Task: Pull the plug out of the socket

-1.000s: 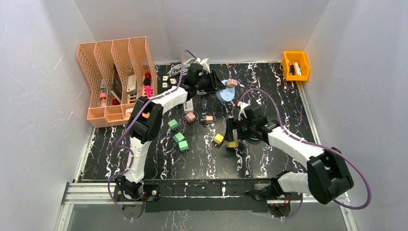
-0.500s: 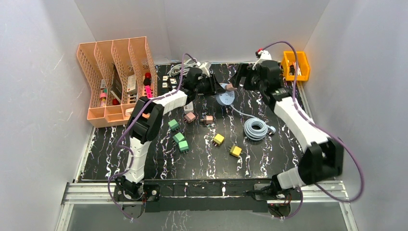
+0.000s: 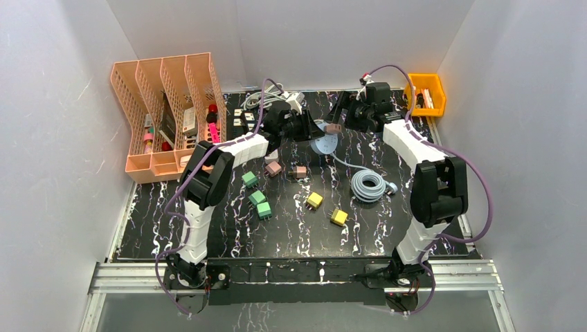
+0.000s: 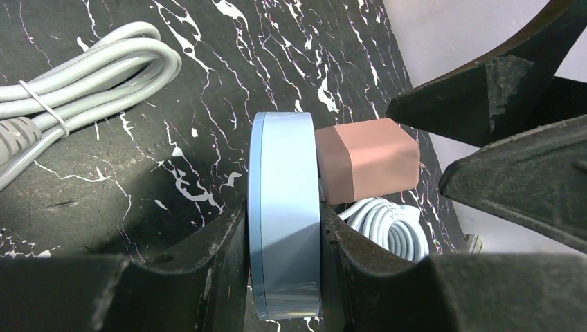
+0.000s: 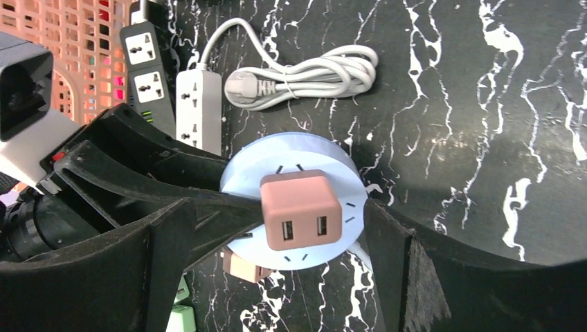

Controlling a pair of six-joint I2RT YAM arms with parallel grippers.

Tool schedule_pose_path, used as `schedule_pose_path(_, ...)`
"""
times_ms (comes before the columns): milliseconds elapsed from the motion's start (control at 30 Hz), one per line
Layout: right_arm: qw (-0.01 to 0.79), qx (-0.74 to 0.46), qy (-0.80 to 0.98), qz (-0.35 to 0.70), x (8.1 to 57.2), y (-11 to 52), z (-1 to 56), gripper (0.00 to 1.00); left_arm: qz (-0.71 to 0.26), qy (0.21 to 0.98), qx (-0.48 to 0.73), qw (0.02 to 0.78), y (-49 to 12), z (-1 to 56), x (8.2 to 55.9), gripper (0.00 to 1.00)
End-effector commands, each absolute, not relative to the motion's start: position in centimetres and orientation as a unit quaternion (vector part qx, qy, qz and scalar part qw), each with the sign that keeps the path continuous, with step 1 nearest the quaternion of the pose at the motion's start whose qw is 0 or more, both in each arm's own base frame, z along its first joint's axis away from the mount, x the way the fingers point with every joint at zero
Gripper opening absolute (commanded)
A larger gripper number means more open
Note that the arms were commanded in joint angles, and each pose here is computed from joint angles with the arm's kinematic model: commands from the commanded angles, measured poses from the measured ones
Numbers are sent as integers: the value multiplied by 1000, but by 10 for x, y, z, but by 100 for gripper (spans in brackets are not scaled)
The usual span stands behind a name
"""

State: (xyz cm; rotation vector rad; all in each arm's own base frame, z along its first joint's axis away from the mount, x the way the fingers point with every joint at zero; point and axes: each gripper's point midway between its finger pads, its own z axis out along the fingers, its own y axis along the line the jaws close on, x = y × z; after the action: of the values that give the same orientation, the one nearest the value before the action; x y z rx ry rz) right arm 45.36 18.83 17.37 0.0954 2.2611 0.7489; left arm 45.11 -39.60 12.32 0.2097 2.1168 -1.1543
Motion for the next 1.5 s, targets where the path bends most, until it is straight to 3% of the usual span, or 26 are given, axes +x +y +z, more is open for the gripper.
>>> schedule_pose_path(0, 394, 14, 858, 329, 470, 202, 194, 96, -497, 760, 114, 403, -407, 205, 440, 0)
schedule_pose_path(333, 377, 4, 866, 329, 471, 204, 174, 92, -501, 756, 117, 406, -409, 210, 441, 0)
schedule_pose_path(367, 376, -3, 864, 334, 470, 206, 174, 73, -501, 755, 117, 405, -409, 211, 441, 0)
schedule_pose_path(400, 375, -10, 863, 339, 469, 208, 173, 18, -502, 755, 117, 405, -409, 211, 441, 0)
schedule_pose_path(433, 372, -17, 862, 343, 468, 209, 172, 0, -503, 755, 117, 405, -409, 213, 441, 0)
schedule_pose_path(733, 411, -40, 840, 352, 460, 208, 203, 0, -492, 766, 111, 399, -409, 204, 444, 0)
schedule_pose_path(933, 531, -77, 752, 383, 431, 204, 355, 0, -466, 786, 87, 396, -400, 188, 452, 0)
schedule_pose_path(1067, 576, -103, 731, 350, 417, 189, 412, 0, -459, 794, 69, 392, -396, 180, 460, 0)
schedule_pose_path(1467, 596, -107, 715, 350, 384, 172, 448, 0, -444, 805, 12, 394, -369, 170, 487, 0)
